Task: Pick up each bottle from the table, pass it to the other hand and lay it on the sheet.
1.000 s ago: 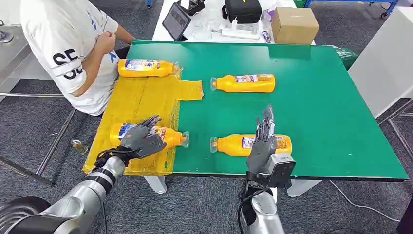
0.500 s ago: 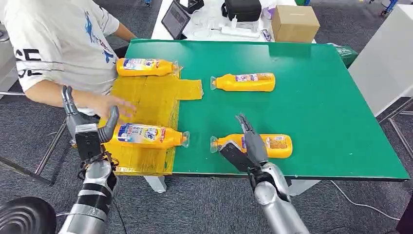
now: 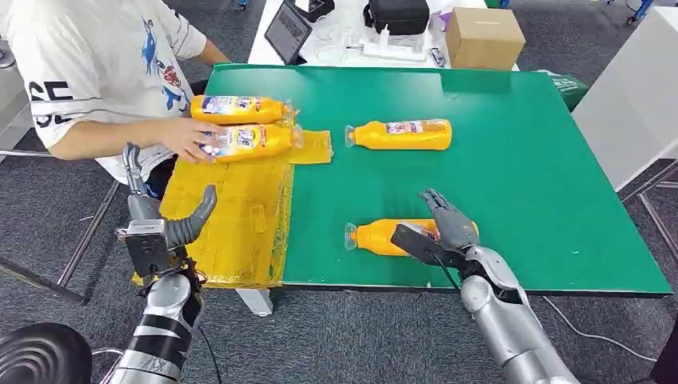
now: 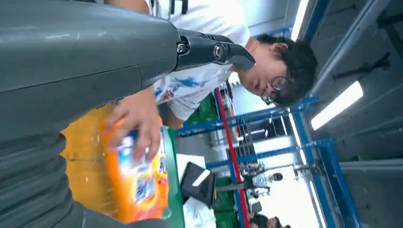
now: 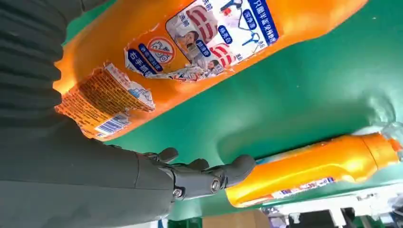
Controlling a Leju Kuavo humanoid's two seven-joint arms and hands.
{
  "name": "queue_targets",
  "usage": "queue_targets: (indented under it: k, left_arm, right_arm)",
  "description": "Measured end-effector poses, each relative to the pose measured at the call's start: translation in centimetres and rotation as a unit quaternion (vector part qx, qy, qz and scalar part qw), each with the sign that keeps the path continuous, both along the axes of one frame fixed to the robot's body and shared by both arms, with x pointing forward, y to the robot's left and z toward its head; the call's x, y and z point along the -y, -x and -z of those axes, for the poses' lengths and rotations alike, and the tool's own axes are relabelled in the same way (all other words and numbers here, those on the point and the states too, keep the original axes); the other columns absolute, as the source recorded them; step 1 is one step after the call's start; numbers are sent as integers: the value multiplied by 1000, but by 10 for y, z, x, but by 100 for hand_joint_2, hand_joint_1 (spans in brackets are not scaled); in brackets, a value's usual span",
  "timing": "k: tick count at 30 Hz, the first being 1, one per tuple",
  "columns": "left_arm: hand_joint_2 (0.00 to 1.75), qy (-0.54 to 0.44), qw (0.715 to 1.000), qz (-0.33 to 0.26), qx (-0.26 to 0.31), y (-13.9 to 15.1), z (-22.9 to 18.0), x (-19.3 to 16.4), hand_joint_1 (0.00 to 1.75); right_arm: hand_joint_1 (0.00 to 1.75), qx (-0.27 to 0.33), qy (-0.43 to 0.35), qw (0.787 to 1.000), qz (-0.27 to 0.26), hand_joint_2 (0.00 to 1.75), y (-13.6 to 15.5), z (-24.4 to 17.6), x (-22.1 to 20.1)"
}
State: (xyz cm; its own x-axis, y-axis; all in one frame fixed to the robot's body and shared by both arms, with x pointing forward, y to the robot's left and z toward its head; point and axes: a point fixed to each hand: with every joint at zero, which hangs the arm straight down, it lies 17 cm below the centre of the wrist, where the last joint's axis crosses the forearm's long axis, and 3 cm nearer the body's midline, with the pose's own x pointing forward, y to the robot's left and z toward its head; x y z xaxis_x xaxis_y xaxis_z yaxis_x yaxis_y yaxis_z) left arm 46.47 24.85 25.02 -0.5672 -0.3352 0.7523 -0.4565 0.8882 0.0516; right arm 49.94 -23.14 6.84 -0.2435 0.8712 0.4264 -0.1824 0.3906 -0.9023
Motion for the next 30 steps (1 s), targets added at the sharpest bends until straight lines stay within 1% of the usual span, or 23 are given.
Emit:
queue_targets:
  k: [4, 7, 10, 13, 21, 27, 28, 29, 30]
  left_arm:
    - [175, -2, 1000, 9, 0, 0, 0, 6, 0]
    - [175, 2, 1000, 14, -2, 0, 1, 7, 0]
    - [175, 7, 1000, 21, -6, -2, 4, 9, 0]
    - [175, 10, 1000, 25, -9, -2, 6, 10, 0]
    - [175, 27, 998, 47, -21, -8, 14, 18, 0]
    - [175, 35, 997, 61, -31, -13, 20, 24, 0]
    - [175, 36, 997, 63, -33, -13, 21, 25, 0]
    - [175, 37, 997, 64, -34, -13, 22, 26, 0]
    - [175, 39, 996, 65, -36, -14, 23, 27, 0]
  right_arm:
    - [0, -8, 14, 1000, -2, 175, -4, 2, 6]
    - [0, -34, 16, 999, -9, 175, -5, 10, 8]
    - [0, -72, 8, 997, -23, 175, -3, 23, 11]
    - [0, -95, 7, 995, -30, 175, -3, 29, 19]
    - [0, -164, 47, 985, -31, 175, -5, 42, 59]
    - [0, -215, 97, 971, -28, 175, 7, 57, 96]
    - [5, -220, 102, 970, -28, 175, 8, 59, 101]
    - [61, -227, 108, 968, -26, 175, 10, 60, 105]
    - [131, -233, 115, 965, -26, 175, 12, 62, 110]
